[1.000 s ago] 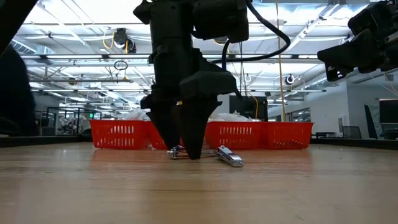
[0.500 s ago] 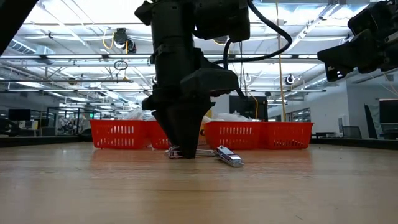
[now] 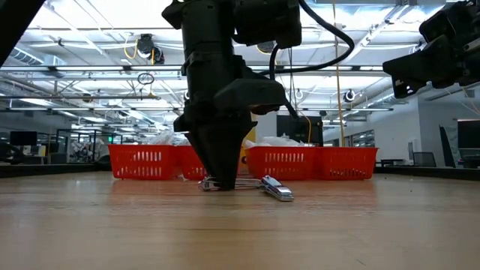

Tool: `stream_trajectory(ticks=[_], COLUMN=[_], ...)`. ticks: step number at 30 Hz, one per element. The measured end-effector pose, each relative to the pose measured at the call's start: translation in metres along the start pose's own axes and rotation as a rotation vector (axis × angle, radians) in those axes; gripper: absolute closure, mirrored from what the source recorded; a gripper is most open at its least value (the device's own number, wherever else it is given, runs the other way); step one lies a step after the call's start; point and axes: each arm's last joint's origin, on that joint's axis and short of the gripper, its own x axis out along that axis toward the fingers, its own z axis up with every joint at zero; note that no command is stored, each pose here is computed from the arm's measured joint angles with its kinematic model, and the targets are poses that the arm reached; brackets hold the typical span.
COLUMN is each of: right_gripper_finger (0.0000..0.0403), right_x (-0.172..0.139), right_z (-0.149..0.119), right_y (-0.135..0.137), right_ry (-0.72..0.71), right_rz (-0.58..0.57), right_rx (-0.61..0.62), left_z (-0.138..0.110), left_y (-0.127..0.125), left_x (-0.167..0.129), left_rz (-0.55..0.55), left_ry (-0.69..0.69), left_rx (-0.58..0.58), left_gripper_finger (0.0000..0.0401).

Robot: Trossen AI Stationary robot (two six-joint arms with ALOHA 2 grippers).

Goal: Pick & Place Travel size toiletries
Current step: Put the silver nail clippers into the middle left red basket

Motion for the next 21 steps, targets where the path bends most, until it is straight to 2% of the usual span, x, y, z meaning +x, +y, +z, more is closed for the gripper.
stream_trajectory(ticks=[7, 17, 21], right_gripper_finger=[0.0403, 0.0403, 0.0403], right_x=[0.0000, 0.0000, 0.0000], right_z=[0.0000, 0.0000, 0.0000], right_y=[0.0000, 0.0000, 0.0000], right_ry=[0.000, 0.000, 0.000], right_rz=[0.000, 0.000, 0.000], right_rx=[0.000, 0.001, 0.001], left_z=[0.0000, 0.0000, 0.0000], left_y=[0.0003, 0.0002, 0.0002], left_x=[0.0002, 0.0002, 0.0002], left_rz=[0.000, 0.000, 0.000], left_ry=[0.001, 0.001, 0.001], left_rx=[0.012, 0.019, 0.019], left_gripper_finger=[0.0376, 0.0363, 0.0374])
